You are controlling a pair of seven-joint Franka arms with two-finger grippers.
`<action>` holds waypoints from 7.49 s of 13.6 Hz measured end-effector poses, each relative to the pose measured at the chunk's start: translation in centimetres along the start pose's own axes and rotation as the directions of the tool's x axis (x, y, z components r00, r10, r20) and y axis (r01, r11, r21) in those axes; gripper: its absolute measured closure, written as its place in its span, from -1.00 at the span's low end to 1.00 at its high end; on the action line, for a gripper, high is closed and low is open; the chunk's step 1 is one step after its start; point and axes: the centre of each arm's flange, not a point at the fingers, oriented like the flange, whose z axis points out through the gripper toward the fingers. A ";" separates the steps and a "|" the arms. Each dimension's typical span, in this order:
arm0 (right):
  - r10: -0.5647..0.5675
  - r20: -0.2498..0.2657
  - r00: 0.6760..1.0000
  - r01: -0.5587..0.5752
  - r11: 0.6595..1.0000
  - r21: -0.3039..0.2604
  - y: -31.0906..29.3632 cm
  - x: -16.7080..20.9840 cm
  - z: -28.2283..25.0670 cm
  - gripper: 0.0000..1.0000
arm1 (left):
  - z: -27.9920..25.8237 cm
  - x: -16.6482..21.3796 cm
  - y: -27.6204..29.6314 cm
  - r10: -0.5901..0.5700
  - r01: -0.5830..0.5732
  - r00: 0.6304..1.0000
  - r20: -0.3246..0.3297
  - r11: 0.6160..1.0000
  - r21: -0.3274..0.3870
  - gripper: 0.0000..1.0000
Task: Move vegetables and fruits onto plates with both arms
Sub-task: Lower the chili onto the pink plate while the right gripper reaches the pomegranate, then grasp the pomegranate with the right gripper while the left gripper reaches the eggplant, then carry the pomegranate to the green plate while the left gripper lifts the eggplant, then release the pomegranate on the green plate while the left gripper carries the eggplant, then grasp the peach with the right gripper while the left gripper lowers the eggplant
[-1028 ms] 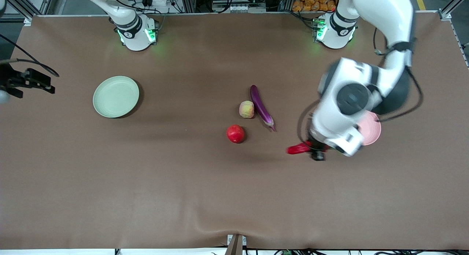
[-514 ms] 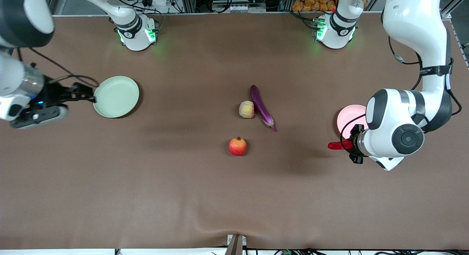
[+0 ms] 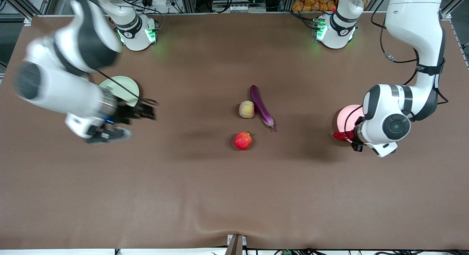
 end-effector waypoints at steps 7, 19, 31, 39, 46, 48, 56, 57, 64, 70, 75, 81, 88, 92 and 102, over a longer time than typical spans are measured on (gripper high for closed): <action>0.447 -0.038 0.894 -0.430 0.877 0.214 -10.7 5.0 15.6 -1.00 | 5.7 3.0 -4.6 0.090 -0.092 0.996 0.028 0.991 0.099 0.29; 0.737 0.123 0.665 -0.736 0.618 0.275 -15.1 4.4 27.1 -1.00 | -4.7 1.5 0.1 0.142 -0.142 0.990 -0.008 0.990 0.016 -1.00; 0.763 0.077 0.642 -0.763 0.625 0.164 -18.3 2.0 29.6 -1.00 | -5.7 -15.1 8.4 0.110 -0.115 0.989 -0.096 0.992 -0.045 -1.00; 0.753 0.057 0.656 -0.749 0.640 0.174 -19.5 1.0 32.3 -0.59 | -6.7 -18.8 8.3 0.374 -0.372 0.927 0.008 0.924 -0.088 -1.00; 0.719 0.079 0.690 -0.724 0.685 0.087 -15.1 4.8 27.5 -0.59 | -7.1 -19.9 8.2 0.591 -0.582 0.806 0.044 0.803 -0.125 -1.00; 0.634 0.115 0.765 -0.641 0.766 0.042 -11.4 6.6 22.9 -0.59 | -6.9 -23.4 7.6 0.564 -0.556 0.825 0.044 0.823 -0.114 -1.00; 0.217 0.277 0.936 -0.174 0.970 -0.172 6.0 4.5 8.6 -0.59 | -2.8 -35.3 3.5 0.375 -0.373 0.926 0.040 0.926 -0.057 -1.00; 0.184 0.301 0.936 -0.133 0.974 -0.182 7.6 2.8 8.0 -0.59 | -1.2 -36.3 2.8 0.381 -0.379 0.924 0.035 0.924 -0.043 -1.00; -0.044 0.468 0.883 0.158 0.965 -0.208 23.5 -6.9 10.6 -0.59 | 5.2 -40.1 -1.3 0.410 -0.410 0.912 0.006 0.912 -0.010 -1.00; -0.113 0.444 0.889 0.180 0.977 -0.113 34.1 -13.0 16.3 -0.59 | 4.6 -39.6 -1.0 0.403 -0.403 0.915 0.003 0.915 -0.020 -0.21; -0.155 0.413 0.897 0.203 0.976 -0.074 37.7 -14.7 17.4 -0.59 | 1.0 -36.9 -0.2 0.397 -0.397 0.918 0.008 0.917 -0.030 0.25; -0.164 0.394 0.904 0.194 0.980 -0.037 42.0 -15.9 19.1 -0.74 | -8.8 -21.2 1.8 0.422 -0.420 0.904 0.067 0.907 -0.032 0.31; -0.178 0.372 0.911 0.174 0.984 0.044 37.3 -13.2 17.4 -1.00 | -3.1 3.1 1.1 0.338 -0.350 0.935 0.110 0.929 0.120 0.31; -0.030 0.380 0.924 0.034 0.999 -0.005 21.3 -6.5 9.6 -1.00 | 0.7 6.3 0.2 0.296 -0.309 0.950 0.102 0.941 0.142 0.31; 0.557 0.295 0.777 -0.578 0.816 -0.019 -12.2 -7.0 17.0 -1.00 | 6.0 8.4 0.5 0.086 -0.100 0.992 0.088 0.981 0.167 0.31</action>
